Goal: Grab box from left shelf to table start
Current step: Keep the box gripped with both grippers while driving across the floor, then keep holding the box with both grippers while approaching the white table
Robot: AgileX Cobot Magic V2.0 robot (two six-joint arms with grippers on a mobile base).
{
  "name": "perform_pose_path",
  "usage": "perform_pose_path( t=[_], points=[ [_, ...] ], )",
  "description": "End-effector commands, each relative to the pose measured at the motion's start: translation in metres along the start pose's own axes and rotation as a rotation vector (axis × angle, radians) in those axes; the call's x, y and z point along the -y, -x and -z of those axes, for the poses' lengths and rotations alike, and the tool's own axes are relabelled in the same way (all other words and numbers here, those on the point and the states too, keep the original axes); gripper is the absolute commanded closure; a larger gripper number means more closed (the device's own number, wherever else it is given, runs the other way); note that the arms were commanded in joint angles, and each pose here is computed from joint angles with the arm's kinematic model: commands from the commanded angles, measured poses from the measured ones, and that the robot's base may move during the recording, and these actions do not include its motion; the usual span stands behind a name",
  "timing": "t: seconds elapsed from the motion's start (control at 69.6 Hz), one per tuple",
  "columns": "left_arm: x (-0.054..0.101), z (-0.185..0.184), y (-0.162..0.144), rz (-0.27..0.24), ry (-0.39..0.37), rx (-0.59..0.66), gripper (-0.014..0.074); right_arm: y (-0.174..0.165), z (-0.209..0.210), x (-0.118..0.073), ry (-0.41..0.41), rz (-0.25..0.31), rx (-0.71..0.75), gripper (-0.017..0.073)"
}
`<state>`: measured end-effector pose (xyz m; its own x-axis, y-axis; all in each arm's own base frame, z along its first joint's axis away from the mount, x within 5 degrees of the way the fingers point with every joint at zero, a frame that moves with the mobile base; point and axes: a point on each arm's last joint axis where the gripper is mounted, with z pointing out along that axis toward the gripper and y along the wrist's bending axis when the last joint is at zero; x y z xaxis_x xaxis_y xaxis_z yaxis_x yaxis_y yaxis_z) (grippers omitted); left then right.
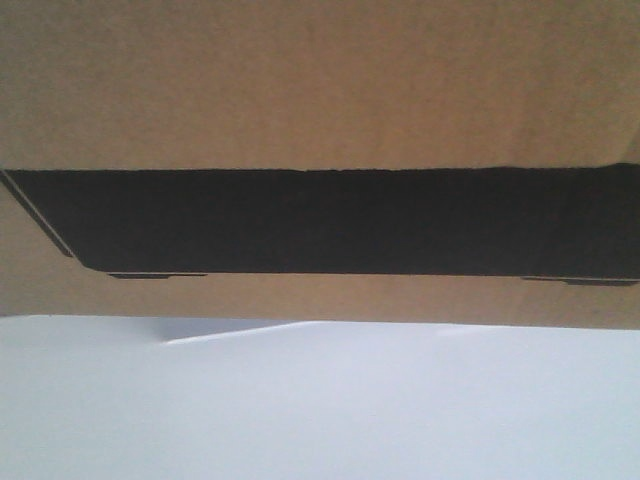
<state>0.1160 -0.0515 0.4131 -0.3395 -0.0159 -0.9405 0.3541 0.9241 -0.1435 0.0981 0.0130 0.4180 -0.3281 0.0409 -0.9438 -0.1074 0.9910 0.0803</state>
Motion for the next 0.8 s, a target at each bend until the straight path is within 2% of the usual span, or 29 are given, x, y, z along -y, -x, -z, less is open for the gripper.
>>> perform_pose_path(
  t=[0.0,0.791],
  points=[
    [0.012,0.013,0.026,0.112,-0.13,0.199,0.069,0.024,0.008,-0.004,0.038,-0.038,0.204,0.0503],
    [0.013,-0.005,0.024,0.112,-0.118,0.145,0.069,0.024,0.006,-0.004,0.038,-0.039,0.197,0.0503]
  ],
)
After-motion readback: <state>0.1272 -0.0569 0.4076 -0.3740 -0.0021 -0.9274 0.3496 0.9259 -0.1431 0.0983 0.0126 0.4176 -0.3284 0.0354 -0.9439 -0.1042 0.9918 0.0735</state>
